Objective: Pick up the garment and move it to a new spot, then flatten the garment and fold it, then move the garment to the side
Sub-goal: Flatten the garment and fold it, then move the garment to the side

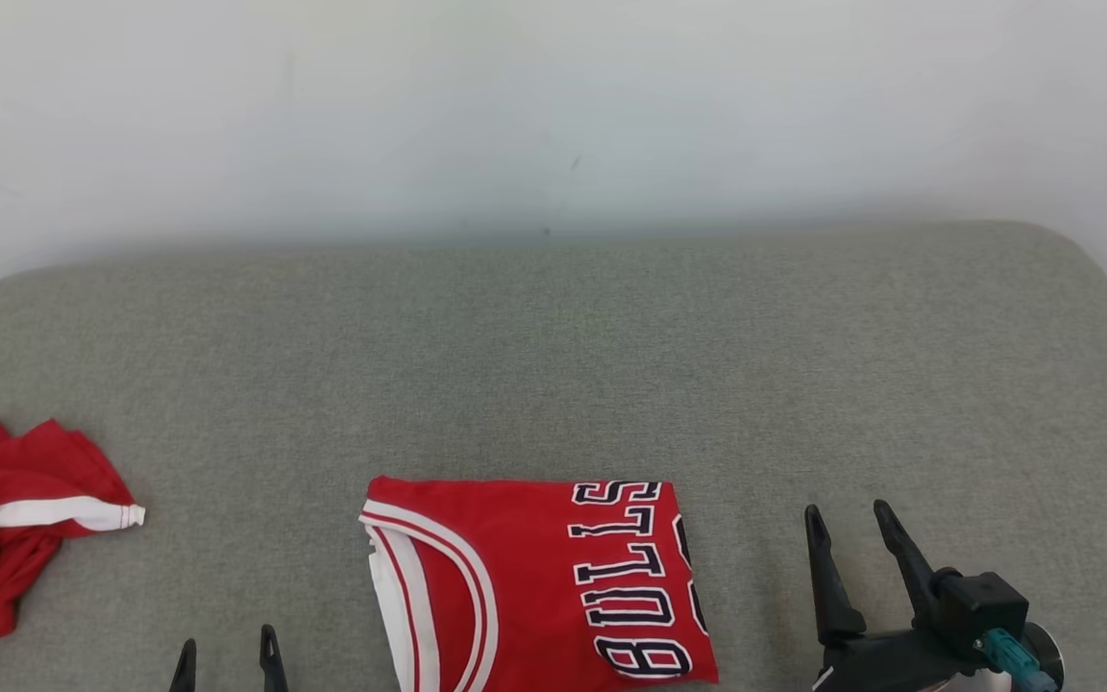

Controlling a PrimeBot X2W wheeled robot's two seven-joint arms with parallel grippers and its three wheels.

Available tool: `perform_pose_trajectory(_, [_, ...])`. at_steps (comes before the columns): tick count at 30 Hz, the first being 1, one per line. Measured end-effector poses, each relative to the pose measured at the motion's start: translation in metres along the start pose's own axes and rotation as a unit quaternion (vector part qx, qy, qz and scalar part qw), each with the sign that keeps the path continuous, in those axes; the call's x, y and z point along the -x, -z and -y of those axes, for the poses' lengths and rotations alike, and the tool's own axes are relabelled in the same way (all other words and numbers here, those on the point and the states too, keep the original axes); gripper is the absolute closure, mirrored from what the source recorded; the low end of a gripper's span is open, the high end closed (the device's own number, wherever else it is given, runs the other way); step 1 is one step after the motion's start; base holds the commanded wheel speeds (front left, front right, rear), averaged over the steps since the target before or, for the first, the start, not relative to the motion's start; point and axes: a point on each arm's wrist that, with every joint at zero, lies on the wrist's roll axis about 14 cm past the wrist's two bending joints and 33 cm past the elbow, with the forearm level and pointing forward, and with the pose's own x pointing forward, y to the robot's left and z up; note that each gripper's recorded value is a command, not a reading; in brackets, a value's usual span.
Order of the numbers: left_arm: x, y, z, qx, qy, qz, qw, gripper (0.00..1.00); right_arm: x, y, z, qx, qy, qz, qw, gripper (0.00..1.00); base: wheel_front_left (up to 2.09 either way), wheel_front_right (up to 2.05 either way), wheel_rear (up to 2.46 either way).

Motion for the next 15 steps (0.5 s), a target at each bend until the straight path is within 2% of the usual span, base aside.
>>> perform_pose_trajectory(15, [0.003, -0.004, 0.015, -0.024, 0.035, 0.008, 0.999, 0.00, 0.030, 0.004, 0.024, -0.002, 0.040, -0.002, 0.999, 0.00, 0.00, 0.00, 0.00])
